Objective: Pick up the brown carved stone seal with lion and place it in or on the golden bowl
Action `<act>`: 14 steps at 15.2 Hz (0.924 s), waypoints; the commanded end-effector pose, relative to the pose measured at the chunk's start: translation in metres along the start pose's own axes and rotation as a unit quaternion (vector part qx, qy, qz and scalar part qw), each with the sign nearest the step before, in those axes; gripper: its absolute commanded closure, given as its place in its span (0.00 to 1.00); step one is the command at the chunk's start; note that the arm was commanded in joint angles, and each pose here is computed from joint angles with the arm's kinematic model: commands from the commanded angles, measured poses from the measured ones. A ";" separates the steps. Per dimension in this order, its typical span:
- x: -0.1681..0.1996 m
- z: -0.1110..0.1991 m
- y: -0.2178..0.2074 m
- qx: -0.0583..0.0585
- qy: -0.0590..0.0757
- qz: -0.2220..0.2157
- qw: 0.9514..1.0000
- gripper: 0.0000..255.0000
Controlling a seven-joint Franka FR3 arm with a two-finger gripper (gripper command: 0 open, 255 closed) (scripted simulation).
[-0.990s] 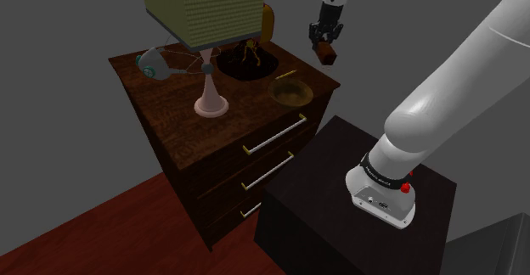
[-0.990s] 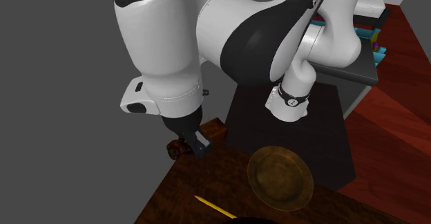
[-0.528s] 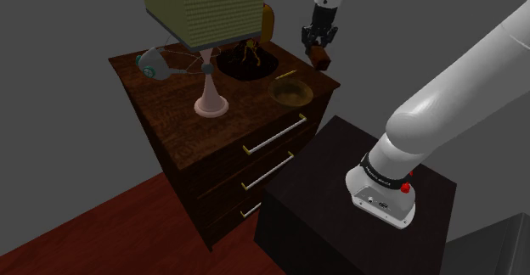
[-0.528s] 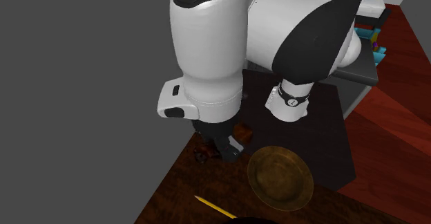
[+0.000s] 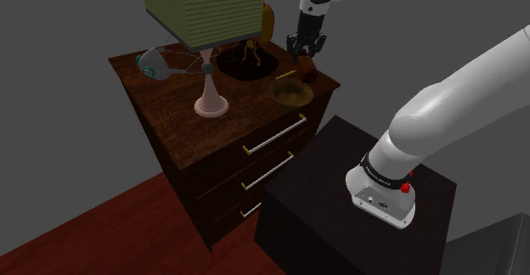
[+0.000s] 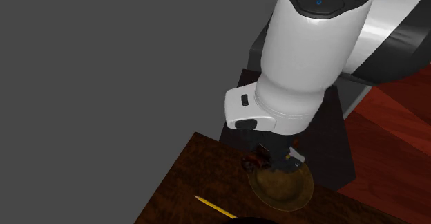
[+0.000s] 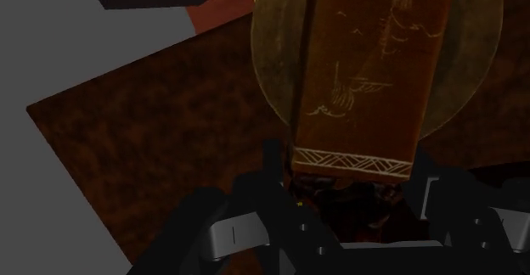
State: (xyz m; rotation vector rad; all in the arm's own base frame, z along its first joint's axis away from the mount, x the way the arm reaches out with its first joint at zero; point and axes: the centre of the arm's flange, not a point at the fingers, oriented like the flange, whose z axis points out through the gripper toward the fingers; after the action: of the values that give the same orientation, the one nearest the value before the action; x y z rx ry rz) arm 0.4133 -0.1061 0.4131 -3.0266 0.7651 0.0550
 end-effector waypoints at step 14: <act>-0.024 0.064 -0.040 0.000 0.000 0.001 1.000 1.00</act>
State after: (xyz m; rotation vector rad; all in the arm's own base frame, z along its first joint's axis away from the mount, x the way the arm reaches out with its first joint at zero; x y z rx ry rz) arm 0.4090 -0.0572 0.3552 -3.0264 0.7676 0.0559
